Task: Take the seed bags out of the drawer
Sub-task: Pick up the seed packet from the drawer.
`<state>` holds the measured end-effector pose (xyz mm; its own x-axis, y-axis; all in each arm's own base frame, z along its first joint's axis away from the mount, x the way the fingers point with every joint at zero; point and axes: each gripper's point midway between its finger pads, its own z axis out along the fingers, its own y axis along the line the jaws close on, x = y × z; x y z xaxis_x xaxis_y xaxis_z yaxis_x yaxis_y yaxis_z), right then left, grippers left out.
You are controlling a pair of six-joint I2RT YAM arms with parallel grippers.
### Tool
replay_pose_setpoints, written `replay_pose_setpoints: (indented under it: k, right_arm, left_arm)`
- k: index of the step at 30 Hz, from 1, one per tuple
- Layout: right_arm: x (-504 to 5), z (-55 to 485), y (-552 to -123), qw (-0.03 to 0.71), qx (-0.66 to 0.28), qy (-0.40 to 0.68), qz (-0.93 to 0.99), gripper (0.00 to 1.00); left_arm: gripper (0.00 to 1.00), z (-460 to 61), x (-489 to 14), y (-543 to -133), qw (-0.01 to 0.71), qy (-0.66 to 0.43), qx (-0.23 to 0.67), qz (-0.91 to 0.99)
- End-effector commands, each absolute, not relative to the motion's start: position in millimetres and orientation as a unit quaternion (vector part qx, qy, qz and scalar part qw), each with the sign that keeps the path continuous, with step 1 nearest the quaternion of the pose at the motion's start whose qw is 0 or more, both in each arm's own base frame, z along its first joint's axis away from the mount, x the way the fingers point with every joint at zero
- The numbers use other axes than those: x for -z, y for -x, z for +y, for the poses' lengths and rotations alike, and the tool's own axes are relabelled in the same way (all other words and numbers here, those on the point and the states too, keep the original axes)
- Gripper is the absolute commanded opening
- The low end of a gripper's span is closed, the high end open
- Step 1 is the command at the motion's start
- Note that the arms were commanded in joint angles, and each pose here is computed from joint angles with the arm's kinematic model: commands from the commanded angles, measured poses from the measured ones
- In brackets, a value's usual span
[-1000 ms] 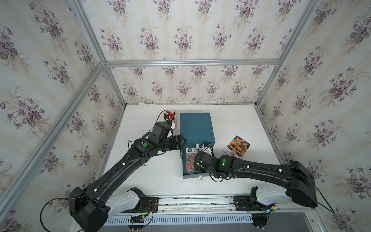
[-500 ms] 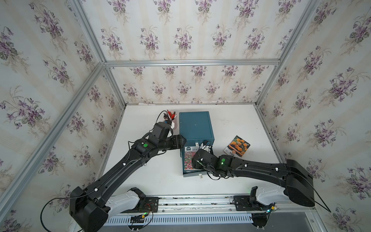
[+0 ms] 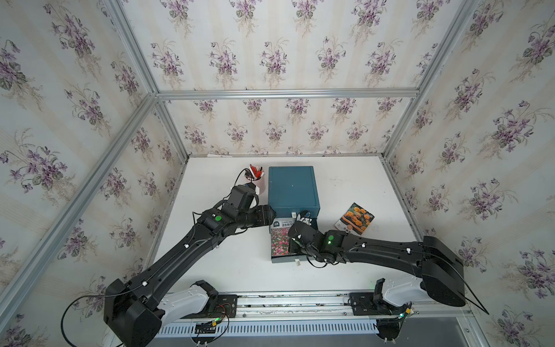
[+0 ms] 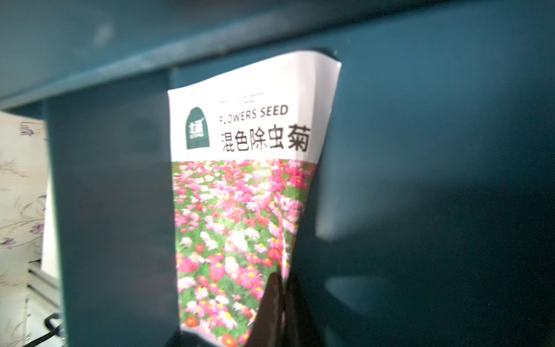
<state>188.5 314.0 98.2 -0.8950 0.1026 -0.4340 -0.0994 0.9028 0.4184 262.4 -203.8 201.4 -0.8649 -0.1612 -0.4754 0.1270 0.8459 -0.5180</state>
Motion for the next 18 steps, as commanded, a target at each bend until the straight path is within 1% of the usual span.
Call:
replay_pose_setpoints:
  k: [1,9,16,18]
  right_arm:
    - [-113.7,322.7,-191.6,0.241,-0.245,0.005,0.939,0.0]
    - [-153.0,318.6,-194.7,0.272,-0.281,-0.005,0.92,0.0]
    - [-167.3,313.2,-188.7,0.267,-0.312,-0.024,0.912,0.0]
    - [-163.7,309.2,-189.0,0.268,-0.302,-0.029,0.915,0.0]
  left_arm:
    - [0.76,-200.7,-199.3,-260.2,0.258,0.009,0.27,0.928]
    - [0.76,-200.1,-200.9,-260.7,0.261,0.008,0.269,0.927]
    - [0.76,-199.6,-202.8,-260.9,0.263,0.008,0.269,0.927]
    - [0.76,-199.6,-203.2,-260.5,0.262,0.009,0.27,0.926]
